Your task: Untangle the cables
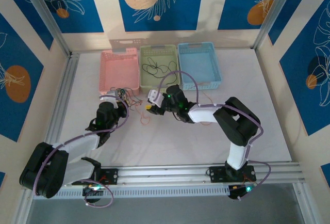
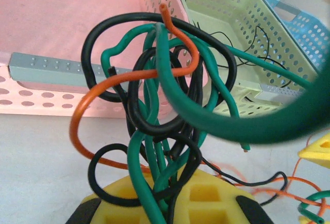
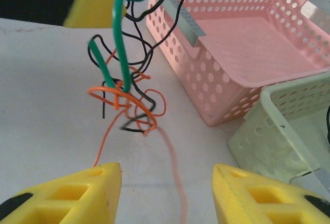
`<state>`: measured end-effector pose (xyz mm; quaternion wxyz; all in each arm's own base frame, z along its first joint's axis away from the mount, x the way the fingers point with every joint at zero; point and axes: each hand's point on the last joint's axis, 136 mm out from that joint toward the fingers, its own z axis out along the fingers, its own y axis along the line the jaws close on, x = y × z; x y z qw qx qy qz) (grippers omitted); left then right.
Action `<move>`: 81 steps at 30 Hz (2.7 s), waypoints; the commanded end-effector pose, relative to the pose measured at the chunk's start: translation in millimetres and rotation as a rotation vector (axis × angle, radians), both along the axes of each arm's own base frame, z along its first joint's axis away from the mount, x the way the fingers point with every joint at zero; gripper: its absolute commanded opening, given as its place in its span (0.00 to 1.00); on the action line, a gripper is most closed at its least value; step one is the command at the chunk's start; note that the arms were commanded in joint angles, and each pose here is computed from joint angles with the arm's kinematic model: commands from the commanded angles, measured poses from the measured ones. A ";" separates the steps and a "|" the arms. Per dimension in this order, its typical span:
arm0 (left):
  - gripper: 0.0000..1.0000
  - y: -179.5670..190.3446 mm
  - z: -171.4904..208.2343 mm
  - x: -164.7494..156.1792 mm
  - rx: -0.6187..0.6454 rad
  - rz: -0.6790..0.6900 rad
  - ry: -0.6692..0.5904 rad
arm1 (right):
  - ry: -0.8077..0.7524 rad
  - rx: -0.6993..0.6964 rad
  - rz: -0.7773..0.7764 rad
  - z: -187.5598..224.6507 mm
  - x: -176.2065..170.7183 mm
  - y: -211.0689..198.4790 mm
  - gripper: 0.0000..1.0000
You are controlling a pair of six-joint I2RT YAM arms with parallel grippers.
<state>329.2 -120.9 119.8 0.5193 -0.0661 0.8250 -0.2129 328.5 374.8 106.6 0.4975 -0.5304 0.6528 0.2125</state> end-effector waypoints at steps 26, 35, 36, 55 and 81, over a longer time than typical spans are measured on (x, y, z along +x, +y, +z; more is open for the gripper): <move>0.00 -1.1 20.3 6.2 -0.027 -0.008 -0.066 | 0.173 -0.141 0.041 -41.0 5.2 15.8 0.49; 0.00 -21.1 42.4 -4.8 -0.092 -0.140 -0.183 | 0.184 -0.151 0.046 -41.7 6.4 18.1 0.49; 0.00 -22.5 43.8 -5.6 -0.095 -0.150 -0.191 | 0.184 -0.150 0.045 -42.0 6.3 17.8 0.49; 0.00 -13.6 36.2 -1.8 -0.080 -0.091 -0.153 | 0.090 0.001 -0.271 11.3 57.9 -38.1 0.03; 0.00 -0.3 24.0 3.3 -0.058 -0.011 -0.092 | 0.353 0.533 -1.293 53.2 67.6 -298.6 0.03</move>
